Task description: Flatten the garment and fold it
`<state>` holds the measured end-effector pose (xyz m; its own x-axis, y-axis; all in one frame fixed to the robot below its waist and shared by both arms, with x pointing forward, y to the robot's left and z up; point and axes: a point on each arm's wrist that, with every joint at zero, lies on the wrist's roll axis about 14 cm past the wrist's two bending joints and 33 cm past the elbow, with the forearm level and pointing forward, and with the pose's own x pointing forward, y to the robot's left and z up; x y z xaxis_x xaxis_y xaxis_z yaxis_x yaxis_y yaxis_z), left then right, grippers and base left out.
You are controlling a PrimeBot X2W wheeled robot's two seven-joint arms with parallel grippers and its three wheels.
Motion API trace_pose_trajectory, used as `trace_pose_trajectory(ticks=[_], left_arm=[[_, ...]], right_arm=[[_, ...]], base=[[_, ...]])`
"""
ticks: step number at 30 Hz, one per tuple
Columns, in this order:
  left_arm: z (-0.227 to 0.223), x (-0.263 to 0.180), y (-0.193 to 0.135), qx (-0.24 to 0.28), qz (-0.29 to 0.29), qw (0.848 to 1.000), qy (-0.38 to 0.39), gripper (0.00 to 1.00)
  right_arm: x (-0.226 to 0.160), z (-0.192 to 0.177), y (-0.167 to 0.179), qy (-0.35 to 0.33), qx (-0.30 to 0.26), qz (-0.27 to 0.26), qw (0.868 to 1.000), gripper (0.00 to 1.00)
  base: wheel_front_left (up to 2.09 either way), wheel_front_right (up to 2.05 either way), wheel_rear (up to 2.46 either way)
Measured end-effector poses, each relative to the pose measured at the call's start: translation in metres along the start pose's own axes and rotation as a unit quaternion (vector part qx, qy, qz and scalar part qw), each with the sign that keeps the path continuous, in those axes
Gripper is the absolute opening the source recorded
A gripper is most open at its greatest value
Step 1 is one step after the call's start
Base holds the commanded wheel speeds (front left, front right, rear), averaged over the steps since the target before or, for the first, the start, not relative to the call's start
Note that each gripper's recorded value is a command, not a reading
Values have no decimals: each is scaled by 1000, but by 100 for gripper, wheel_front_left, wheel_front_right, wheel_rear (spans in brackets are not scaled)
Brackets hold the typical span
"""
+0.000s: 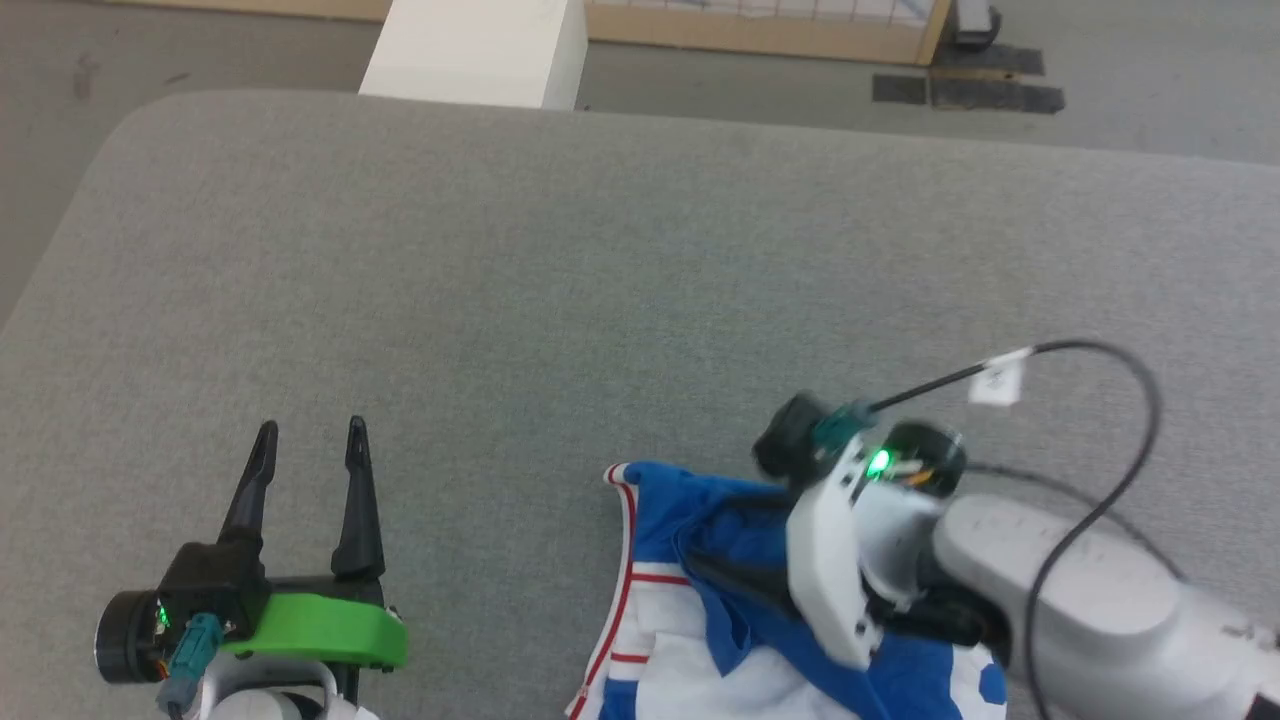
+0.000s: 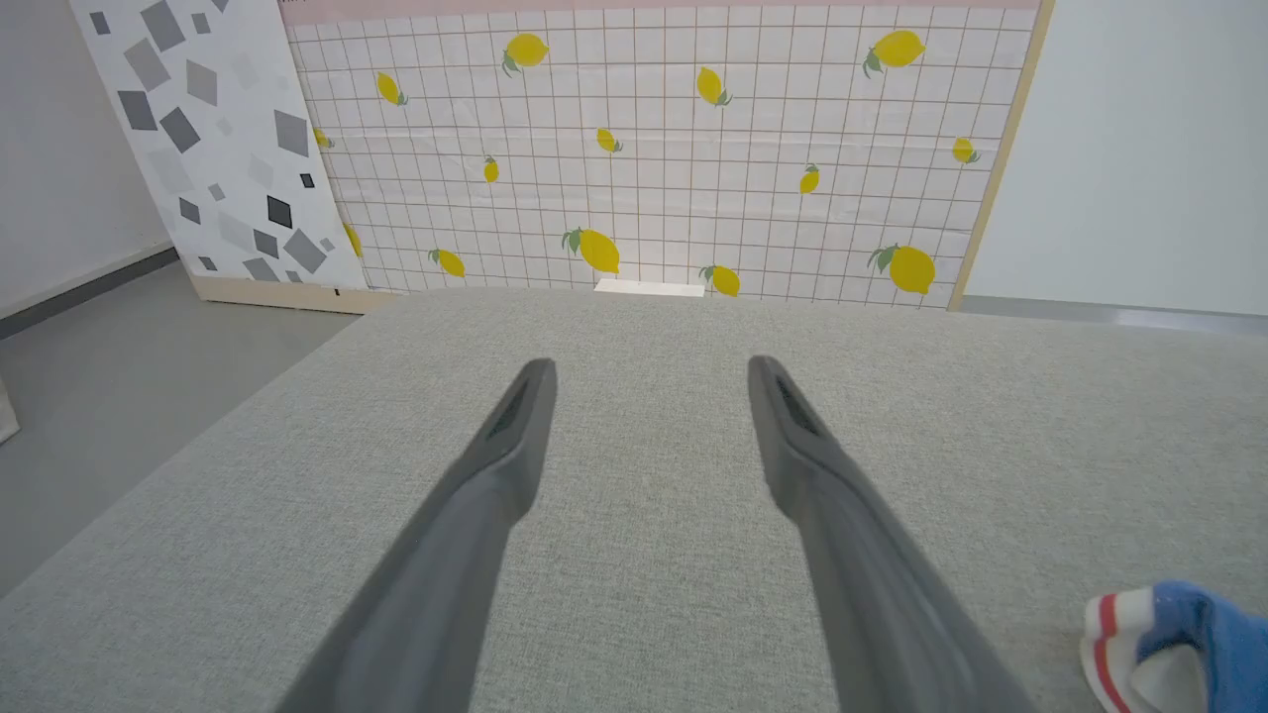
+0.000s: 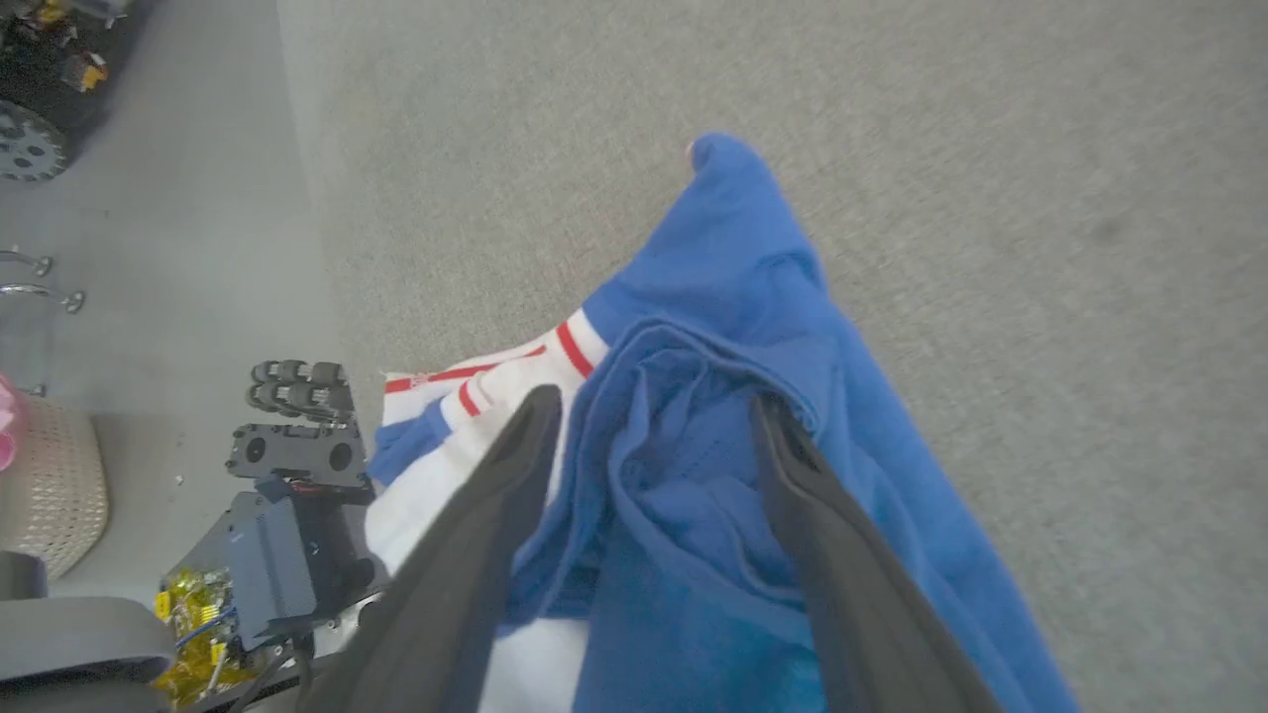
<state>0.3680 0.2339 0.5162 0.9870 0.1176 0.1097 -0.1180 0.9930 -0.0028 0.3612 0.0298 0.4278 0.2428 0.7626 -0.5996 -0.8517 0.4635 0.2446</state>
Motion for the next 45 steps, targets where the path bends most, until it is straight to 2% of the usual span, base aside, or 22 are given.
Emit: trace_pose_trajectory(ticks=[4,6,8,10,13,16,19,23,27,30,36,39,45], left_arm=[[2,-2,-4,-2,-7,1000,-3,100],[4,-2,-8,-2,-13,1000,-6,100],[6,-3,-13,-2,-22,1000,-9,100],[9,-3,-18,0,-30,999,-13,100],[13,-4,-25,-1,-41,999,-21,100],[20,-4,-32,-4,-51,998,-30,100],[26,-4,-38,-6,-61,997,-40,100],[35,-3,-45,-12,-70,996,-55,100],[40,-3,-50,-17,-77,995,-62,100],[43,-5,-52,-25,-81,994,-66,100],[43,-8,-50,-29,-76,995,-65,100],[39,-10,-47,-33,-71,995,-58,100],[32,-12,-45,-36,-66,996,-47,100]], right_arm=[[-30,46,-17,-105,-36,-40,993,100],[-48,67,-27,-160,-50,-66,984,100],[-74,89,-45,-216,-69,-108,968,100],[-101,108,-62,-268,-82,-153,948,100],[-144,126,-82,-340,-94,-217,910,100],[-184,126,-97,-399,-95,-282,867,100],[-214,114,-105,-430,-88,-336,834,100],[-242,94,-106,-455,-72,-390,797,100],[-258,78,-98,-478,-54,-422,769,100],[-260,62,-86,-491,-29,-436,754,100],[-250,29,-67,-494,23,-448,745,100],[-244,19,-59,-491,37,-449,746,100],[-224,-2,-52,-461,53,-445,766,100]], base=[[0,0,0],[0,0,0],[0,0,0],[0,0,0],[0,0,0],[0,0,0],[0,0,0],[0,0,0],[0,0,0],[0,0,0],[0,0,0],[0,0,0],[0,0,0]])
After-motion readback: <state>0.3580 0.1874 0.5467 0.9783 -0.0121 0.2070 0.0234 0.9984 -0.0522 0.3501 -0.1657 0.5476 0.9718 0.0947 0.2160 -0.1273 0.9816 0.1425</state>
